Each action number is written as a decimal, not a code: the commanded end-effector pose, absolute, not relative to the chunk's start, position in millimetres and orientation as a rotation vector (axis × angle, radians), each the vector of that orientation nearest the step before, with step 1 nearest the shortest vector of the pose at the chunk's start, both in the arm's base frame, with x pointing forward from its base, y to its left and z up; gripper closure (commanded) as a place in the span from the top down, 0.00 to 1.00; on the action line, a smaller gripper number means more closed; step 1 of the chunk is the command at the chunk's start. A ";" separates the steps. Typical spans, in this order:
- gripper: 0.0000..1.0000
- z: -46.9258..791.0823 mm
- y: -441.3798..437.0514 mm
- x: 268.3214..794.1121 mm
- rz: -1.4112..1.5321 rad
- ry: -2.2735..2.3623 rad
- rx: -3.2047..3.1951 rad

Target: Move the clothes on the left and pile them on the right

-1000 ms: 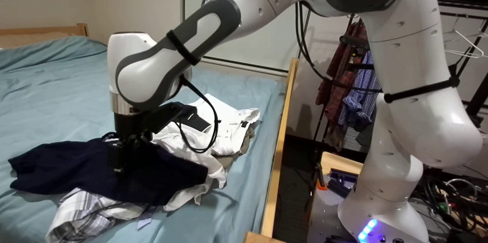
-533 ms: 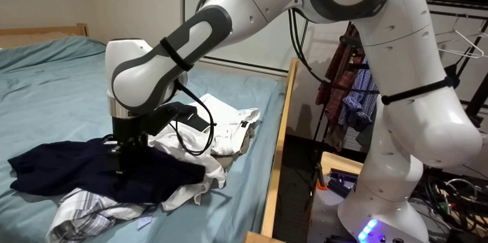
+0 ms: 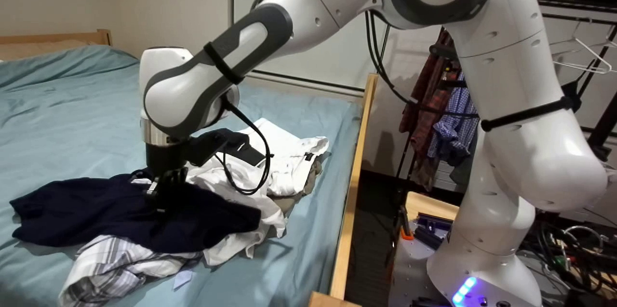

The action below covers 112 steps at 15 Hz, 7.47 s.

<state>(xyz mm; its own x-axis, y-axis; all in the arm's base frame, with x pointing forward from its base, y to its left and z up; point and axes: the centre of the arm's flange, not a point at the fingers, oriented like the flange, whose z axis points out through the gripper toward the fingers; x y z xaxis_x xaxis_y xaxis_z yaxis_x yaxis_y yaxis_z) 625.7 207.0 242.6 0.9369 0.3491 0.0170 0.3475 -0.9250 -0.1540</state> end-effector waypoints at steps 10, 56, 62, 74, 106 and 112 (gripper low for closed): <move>0.08 332.0 110.1 590.6 0.028 -0.342 -2.963; 0.08 308.9 -124.5 583.5 0.231 1.098 -2.431; 0.08 353.8 -198.2 569.2 0.103 1.270 -2.420; 0.64 401.7 -177.8 602.8 -0.051 1.156 -2.557; 1.00 239.3 140.9 597.5 0.010 0.059 -3.203; 0.60 226.5 142.0 602.7 0.012 -0.009 -3.250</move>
<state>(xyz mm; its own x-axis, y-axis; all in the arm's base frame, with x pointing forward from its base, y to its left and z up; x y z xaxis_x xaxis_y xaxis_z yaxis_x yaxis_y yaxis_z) 595.4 142.9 230.9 0.9990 -0.0362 -0.0245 -0.0338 -0.9953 0.0910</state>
